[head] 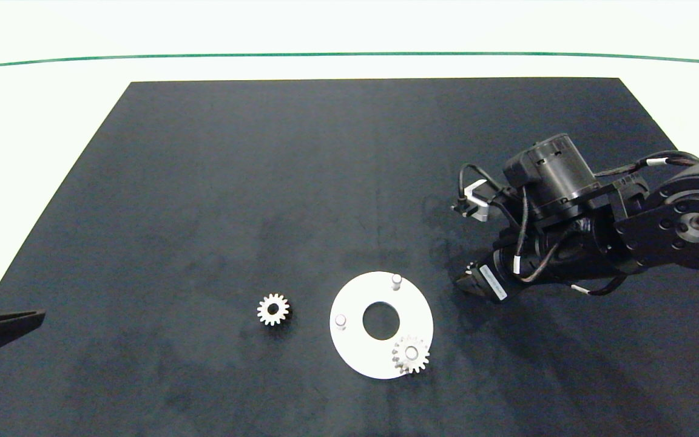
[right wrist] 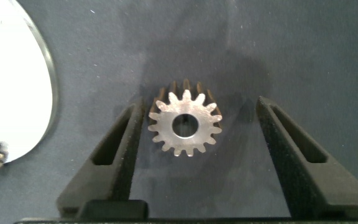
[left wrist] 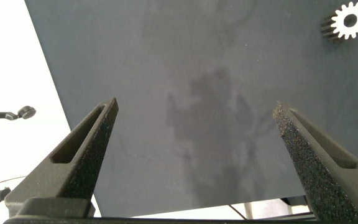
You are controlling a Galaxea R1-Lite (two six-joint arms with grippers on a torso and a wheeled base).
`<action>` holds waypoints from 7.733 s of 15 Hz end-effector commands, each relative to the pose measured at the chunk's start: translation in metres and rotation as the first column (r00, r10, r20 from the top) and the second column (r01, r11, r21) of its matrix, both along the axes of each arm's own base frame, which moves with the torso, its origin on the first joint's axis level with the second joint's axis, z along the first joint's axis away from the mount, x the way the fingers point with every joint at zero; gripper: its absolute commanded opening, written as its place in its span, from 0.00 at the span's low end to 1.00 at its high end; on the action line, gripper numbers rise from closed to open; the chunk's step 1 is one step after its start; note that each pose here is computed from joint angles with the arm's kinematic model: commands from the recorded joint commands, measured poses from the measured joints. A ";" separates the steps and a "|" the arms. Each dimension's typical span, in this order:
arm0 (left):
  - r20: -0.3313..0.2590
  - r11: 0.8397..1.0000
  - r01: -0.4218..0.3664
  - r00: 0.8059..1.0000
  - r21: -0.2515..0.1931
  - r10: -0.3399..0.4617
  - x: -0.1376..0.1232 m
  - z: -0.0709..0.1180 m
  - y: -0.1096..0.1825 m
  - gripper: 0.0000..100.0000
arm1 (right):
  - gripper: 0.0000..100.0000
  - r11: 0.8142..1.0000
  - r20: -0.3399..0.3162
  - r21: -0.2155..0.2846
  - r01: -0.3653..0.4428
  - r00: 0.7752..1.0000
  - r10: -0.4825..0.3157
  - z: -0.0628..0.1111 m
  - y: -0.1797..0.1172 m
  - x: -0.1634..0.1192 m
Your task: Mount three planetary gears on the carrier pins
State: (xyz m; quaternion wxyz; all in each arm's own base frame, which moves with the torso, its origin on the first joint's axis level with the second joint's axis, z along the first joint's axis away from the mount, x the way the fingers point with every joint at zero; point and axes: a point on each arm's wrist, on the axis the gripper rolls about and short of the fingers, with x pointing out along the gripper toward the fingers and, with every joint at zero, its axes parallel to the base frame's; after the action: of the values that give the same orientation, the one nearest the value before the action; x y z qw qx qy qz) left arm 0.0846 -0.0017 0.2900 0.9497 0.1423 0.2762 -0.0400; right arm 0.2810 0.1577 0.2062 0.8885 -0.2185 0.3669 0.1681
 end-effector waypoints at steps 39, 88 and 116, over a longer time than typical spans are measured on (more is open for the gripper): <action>0.053 0.996 0.045 0.997 0.076 -0.049 -0.030 -0.004 0.001 1.00 | 0.22 0.962 0.056 0.057 -0.268 0.963 0.265 0.013 0.091 -0.020; -0.218 0.945 0.318 0.920 -0.075 -0.327 0.040 -0.015 -0.050 1.00 | 1.00 0.926 0.368 0.161 -0.342 0.891 0.265 0.075 -0.087 -0.205; -0.242 0.913 0.401 0.895 0.078 -0.373 0.135 -0.090 -0.153 1.00 | 1.00 0.898 0.393 0.156 -0.410 0.861 0.325 0.078 -0.082 -0.210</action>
State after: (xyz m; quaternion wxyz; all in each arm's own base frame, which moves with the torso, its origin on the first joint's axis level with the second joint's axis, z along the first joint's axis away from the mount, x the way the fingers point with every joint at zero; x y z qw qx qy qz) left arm 0.2171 -0.1535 0.2038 0.8779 0.2456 0.3426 -0.2272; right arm 0.0705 0.0747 0.2849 0.9117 -0.2024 0.1249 0.3350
